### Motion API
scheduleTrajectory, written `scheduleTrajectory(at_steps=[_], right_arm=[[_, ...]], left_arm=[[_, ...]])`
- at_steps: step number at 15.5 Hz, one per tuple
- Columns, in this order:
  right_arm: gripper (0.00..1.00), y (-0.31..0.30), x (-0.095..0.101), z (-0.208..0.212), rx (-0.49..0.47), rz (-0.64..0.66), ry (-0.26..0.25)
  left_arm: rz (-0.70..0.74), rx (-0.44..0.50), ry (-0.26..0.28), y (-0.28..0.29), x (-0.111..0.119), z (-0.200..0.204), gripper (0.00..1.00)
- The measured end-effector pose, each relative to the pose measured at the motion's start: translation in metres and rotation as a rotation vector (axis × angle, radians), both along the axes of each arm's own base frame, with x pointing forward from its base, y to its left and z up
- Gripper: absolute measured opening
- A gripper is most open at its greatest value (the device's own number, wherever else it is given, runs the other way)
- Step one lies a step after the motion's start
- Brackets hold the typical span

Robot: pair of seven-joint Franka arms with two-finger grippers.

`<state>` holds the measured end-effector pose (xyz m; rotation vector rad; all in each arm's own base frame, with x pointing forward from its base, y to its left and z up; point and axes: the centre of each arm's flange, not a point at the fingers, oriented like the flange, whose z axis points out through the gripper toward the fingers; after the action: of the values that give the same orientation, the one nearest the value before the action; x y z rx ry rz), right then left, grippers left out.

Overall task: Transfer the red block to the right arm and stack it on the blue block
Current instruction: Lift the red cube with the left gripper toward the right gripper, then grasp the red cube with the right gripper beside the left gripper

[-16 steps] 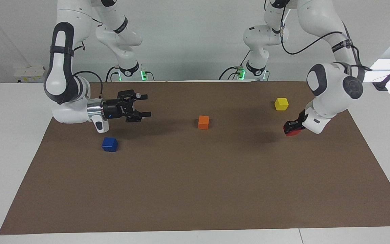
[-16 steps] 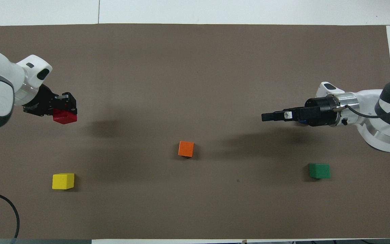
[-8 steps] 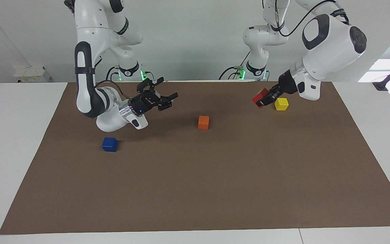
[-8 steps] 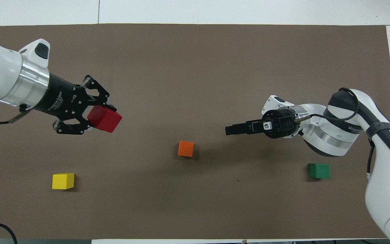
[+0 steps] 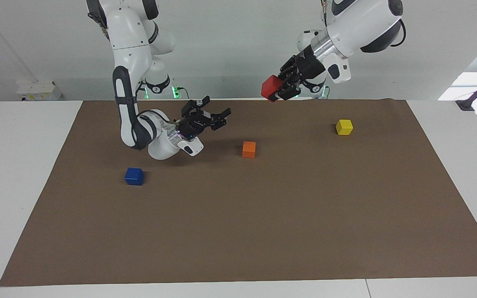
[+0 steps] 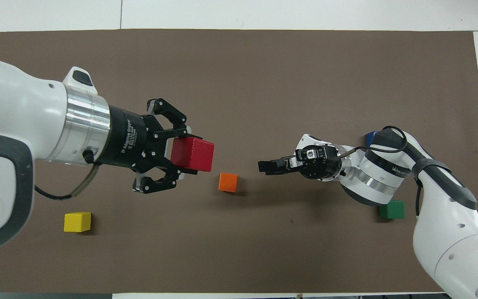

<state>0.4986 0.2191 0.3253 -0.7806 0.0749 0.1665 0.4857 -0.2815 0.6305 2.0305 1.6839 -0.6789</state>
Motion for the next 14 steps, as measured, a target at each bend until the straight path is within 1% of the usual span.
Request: scheduleTrajectory(at_steps=[2, 4, 7, 10, 14], right_arm=[[1.0, 0.009, 0.001, 0.001, 0.042, -0.021, 0.048], [1.0, 0.026, -0.002, 0.002, 0.066, -0.028, 0.08], [1.0, 0.041, -0.007, 0.001, 0.068, -0.023, 0.1], [1.0, 0.04, -0.006, 0.001, 0.071, -0.027, 0.104], [1.0, 0.056, -0.007, 0.005, 0.115, -0.067, 0.122]], left_arm=[[0.04, -0.004, -0.012, -0.027, -0.011, -0.019, 0.54], [0.068, -0.002, -0.019, -0.045, -0.026, -0.039, 0.54], [0.17, -0.005, 0.011, -0.058, -0.041, -0.047, 0.54], [0.209, -0.012, 0.022, -0.056, -0.043, -0.041, 0.54], [0.276, -0.024, 0.033, -0.055, -0.038, -0.04, 0.54]])
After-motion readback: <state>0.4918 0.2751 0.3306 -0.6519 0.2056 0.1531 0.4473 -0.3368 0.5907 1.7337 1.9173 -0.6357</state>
